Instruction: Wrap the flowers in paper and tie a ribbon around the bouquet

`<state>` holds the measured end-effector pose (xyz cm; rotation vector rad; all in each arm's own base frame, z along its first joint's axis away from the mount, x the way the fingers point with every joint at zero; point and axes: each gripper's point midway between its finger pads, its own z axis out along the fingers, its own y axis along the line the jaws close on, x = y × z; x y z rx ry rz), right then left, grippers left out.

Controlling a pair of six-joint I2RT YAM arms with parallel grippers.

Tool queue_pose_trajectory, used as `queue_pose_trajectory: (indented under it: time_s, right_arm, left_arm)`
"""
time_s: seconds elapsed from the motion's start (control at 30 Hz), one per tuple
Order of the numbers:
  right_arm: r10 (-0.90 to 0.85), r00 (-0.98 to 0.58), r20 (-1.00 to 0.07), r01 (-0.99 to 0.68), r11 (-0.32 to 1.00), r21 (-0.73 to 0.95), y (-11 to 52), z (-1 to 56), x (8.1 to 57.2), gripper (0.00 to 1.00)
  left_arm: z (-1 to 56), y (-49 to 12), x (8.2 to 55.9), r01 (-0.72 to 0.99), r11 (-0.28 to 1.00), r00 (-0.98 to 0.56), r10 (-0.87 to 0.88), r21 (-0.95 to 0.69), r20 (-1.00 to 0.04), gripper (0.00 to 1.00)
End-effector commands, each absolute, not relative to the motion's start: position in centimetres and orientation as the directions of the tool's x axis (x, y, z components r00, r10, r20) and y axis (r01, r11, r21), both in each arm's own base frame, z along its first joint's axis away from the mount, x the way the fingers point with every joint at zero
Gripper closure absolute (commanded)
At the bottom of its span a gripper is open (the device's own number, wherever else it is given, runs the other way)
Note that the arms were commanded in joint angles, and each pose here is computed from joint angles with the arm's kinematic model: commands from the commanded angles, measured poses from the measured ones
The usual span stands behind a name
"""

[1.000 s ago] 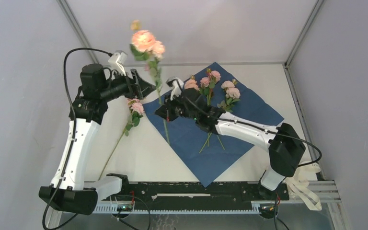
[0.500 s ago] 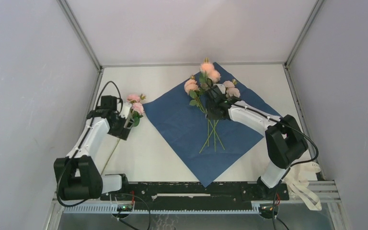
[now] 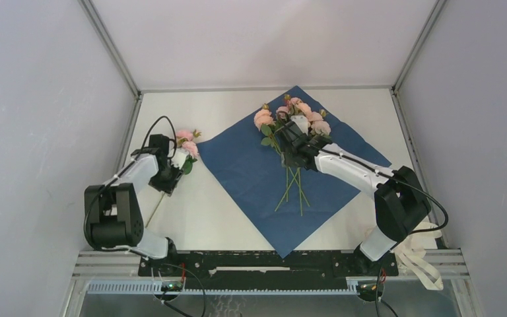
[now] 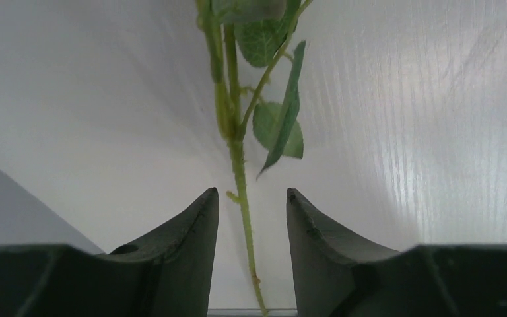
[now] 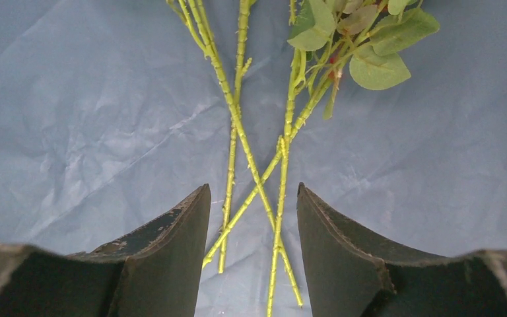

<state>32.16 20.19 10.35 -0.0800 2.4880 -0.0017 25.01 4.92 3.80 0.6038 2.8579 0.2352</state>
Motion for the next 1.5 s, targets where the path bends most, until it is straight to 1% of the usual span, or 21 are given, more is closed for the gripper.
queue_pose_trajectory:
  time_s: [0.0, 0.17, 0.2, 0.3, 0.33, 0.43, 0.5, 0.6, 0.7, 0.77, 0.83, 0.93, 1.03, 1.1, 1.17, 1.3, 1.4, 1.47]
  right_arm:
    - [-0.102, -0.747, -0.657, -0.101, 0.994, -0.039, 20.7, 12.2, 32.4, 0.40]
    - [-0.111, -0.748, -0.654, -0.108, 0.993, -0.044, 20.6, 12.0, 32.3, 0.40]
    - [-0.113, -0.749, -0.653, -0.109, 0.993, -0.046, 20.5, 11.9, 32.2, 0.40]
    - [-0.115, -0.752, -0.649, -0.109, 0.993, -0.051, 20.3, 11.8, 32.0, 0.40]
    - [-0.117, -0.752, -0.649, -0.109, 0.993, -0.053, 20.2, 11.8, 31.9, 0.40]
    - [-0.115, -0.748, -0.654, -0.111, 0.993, -0.048, 20.2, 12.3, 31.7, 0.40]
    - [-0.120, -0.740, -0.661, -0.120, 0.992, -0.047, 20.3, 12.7, 31.6, 0.40]
    - [-0.120, -0.723, -0.680, -0.128, 0.991, -0.038, 20.5, 13.7, 31.4, 0.40]
    - [-0.124, -0.702, -0.701, -0.155, 0.988, -0.020, 21.0, 14.8, 31.2, 0.40]
    - [-0.137, -0.677, -0.723, -0.212, 0.977, 0.013, 22.3, 15.8, 30.9, 0.40]
    - [-0.155, -0.641, -0.752, -0.312, 0.948, 0.070, 24.4, 17.1, 30.2, 0.40]
    - [-0.164, -0.566, -0.808, -0.517, 0.834, 0.193, 29.4, 19.9, 28.1, 0.40]
    - [-0.154, -0.477, -0.866, -0.708, 0.650, 0.275, 34.7, 23.3, 25.1, 0.40]
    - [-0.125, -0.430, -0.894, -0.788, 0.535, 0.304, 37.5, 25.2, 23.4, 0.39]
    - [-0.057, -0.402, -0.914, -0.826, 0.453, 0.335, 39.4, 27.3, 22.7, 0.36]
    - [0.052, -0.427, -0.903, -0.824, 0.388, 0.412, 41.3, 29.2, 22.9, 0.33]
    - [0.096, -0.458, -0.884, -0.816, 0.348, 0.461, 42.9, 29.0, 23.2, 0.32]
    - [0.115, -0.492, -0.863, -0.791, 0.356, 0.499, 43.6, 28.4, 24.2, 0.32]
  left_arm:
    - [4.0, 4.4, 28.2, 0.372, 0.912, -0.889, 0.403, 0.171, -0.218, 0.53]
    - [2.5, 4.2, 29.4, 0.354, 0.926, -0.910, 0.374, 0.136, -0.181, 0.56]
    - [2.3, 4.3, 29.6, 0.347, 0.927, -0.913, 0.369, 0.140, -0.175, 0.62]
    - [2.2, 4.3, 30.0, 0.334, 0.933, -0.919, 0.354, 0.131, -0.176, 0.95]
    - [2.4, 4.3, 30.1, 0.325, 0.938, -0.920, 0.343, 0.125, -0.187, 0.99]
    - [4.1, 5.2, 31.1, 0.239, 0.964, -0.932, 0.262, 0.119, -0.250, 1.00]
    - [6.0, 6.8, 32.1, 0.139, 0.983, -0.932, 0.170, 0.116, -0.319, 1.00]
    - [9.7, 7.4, 33.3, 0.039, 0.999, -0.891, 0.045, 0.022, -0.451, 1.00]
    - [14.1, 7.7, 34.1, -0.013, 0.999, -0.822, -0.037, -0.046, -0.568, 1.00]
    - [17.0, 7.0, 34.4, -0.008, 0.996, -0.774, -0.059, -0.084, -0.630, 1.00]
    - [20.2, 5.1, 34.6, 0.034, 0.986, -0.713, -0.089, -0.162, -0.696, 1.00]
    - [25.6, 0.2, 34.9, 0.175, 0.917, -0.611, -0.185, -0.360, -0.769, 1.00]
    - [30.2, -4.4, 34.9, 0.298, 0.817, -0.549, -0.277, -0.494, -0.788, 1.00]
    - [32.3, -7.4, 34.5, 0.370, 0.760, -0.541, -0.292, -0.535, -0.789, 1.00]
    - [33.6, -10.3, 33.8, 0.427, 0.703, -0.555, -0.293, -0.569, -0.778, 1.00]
    - [35.3, -14.0, 32.8, 0.497, 0.628, -0.567, -0.287, -0.599, -0.772, 1.00]
    - [36.1, -16.2, 32.2, 0.527, 0.570, -0.577, -0.305, -0.631, -0.757, 1.00]
    - [36.4, -17.2, 32.0, 0.541, 0.543, -0.583, -0.309, -0.642, -0.752, 1.00]
